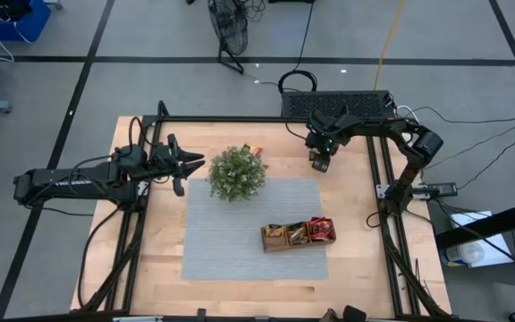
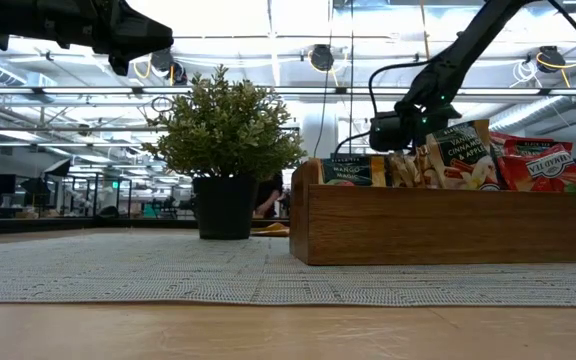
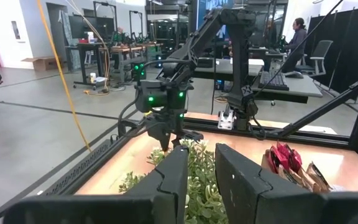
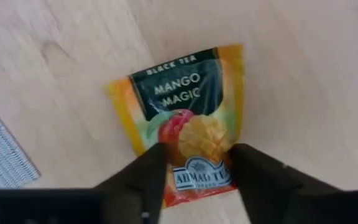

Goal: Pick & Place Tea
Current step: Put the mango tea sachet into the brown organizer

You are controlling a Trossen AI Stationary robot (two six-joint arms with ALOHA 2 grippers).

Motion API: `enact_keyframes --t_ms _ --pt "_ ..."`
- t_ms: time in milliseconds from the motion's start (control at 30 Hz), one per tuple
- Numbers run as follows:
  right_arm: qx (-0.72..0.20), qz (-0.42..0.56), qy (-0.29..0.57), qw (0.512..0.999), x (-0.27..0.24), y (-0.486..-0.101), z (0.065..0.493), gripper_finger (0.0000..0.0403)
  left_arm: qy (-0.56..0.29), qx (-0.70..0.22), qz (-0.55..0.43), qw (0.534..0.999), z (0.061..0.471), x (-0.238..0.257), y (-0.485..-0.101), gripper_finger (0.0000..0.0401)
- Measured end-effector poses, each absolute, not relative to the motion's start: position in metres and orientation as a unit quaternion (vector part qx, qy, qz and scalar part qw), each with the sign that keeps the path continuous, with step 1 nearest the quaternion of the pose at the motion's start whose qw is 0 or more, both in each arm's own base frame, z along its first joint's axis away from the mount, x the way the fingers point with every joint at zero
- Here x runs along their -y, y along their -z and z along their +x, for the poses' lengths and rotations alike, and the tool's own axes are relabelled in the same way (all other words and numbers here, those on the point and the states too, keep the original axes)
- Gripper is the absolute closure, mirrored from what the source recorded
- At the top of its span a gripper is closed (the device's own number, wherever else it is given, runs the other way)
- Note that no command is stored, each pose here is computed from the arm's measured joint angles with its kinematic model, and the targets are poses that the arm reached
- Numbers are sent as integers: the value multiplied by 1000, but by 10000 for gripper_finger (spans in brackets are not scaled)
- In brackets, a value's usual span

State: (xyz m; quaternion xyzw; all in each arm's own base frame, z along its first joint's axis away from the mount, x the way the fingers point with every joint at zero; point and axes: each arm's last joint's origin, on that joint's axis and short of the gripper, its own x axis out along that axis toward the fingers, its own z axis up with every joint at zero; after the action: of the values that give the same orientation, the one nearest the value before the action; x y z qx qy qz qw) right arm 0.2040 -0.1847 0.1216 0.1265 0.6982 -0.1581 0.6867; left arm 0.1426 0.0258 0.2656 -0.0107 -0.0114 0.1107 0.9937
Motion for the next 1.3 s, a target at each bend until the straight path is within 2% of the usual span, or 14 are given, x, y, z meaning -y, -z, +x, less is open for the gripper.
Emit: enact_keyframes --t_ms 233,300,533,867,1100,1300 --pt "-704 125 153 682 183 -121 203 372 -111 11 -11 994 143 -26 -266 313" --pt "-704 116 148 685 182 -123 204 390 -111 11 -11 994 143 -26 -266 313" --pt "-662 90 171 724 163 -159 208 397 -111 12 -11 994 143 -26 -266 313" --pt "-462 -28 198 864 96 -246 229 401 -111 12 -11 994 143 -26 -266 313" --pt "-303 -100 155 935 35 -243 248 402 -111 12 -11 994 142 -26 -266 313" --pt "-182 -163 170 955 -5 -225 258 402 -111 50 -2 993 143 -26 -273 313"
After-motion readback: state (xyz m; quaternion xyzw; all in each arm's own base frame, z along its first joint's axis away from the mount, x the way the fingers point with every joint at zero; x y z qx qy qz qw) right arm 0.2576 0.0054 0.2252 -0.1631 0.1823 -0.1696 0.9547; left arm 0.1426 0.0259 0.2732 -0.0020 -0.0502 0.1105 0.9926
